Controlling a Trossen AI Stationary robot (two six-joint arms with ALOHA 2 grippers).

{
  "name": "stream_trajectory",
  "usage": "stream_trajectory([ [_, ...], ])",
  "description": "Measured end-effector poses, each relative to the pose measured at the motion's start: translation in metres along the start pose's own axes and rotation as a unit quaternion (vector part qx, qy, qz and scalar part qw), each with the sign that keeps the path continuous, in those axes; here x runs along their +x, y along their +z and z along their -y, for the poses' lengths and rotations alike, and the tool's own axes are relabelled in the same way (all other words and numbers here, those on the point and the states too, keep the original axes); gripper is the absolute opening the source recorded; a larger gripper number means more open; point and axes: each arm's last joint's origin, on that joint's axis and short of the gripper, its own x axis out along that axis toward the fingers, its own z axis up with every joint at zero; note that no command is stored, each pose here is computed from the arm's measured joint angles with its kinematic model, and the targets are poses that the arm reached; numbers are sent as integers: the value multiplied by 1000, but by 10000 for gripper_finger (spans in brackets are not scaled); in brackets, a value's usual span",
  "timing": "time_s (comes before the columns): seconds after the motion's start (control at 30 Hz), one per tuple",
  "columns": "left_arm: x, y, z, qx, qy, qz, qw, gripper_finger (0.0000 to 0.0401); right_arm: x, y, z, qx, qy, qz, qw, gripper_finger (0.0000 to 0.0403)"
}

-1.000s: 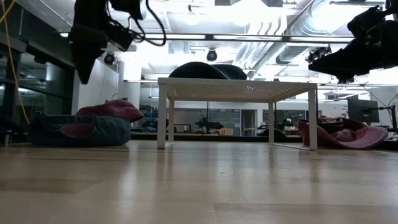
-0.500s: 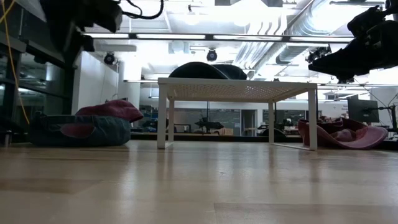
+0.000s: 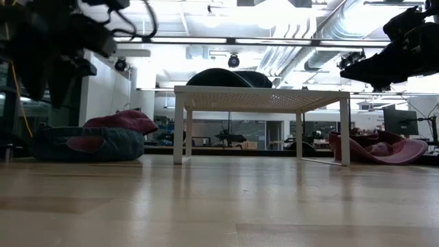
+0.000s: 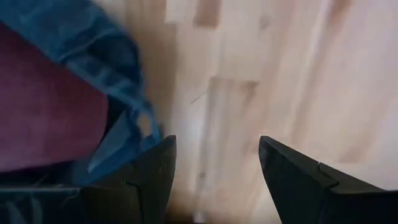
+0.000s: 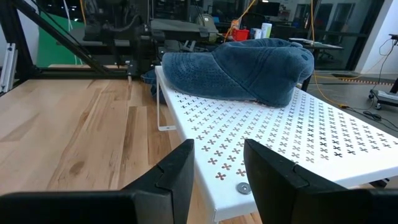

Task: Pick & Place hat
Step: Stack the blue cap on top of the other blue cap on the shelf

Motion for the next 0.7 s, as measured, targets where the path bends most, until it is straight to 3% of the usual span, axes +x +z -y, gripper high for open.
stream_trajectory([
  [0.3, 23, -8, -6, 0, 88, 11, 996, 225, 0, 0, 0, 0, 0, 0, 1000, 133],
  [0.57, 42, -9, -6, 2, 65, 21, 998, 225, 0, 0, 0, 0, 0, 0, 1000, 133],
  [0.7, 43, -10, -6, -24, 68, 21, 997, 225, 0, 0, 0, 0, 0, 0, 1000, 133],
])
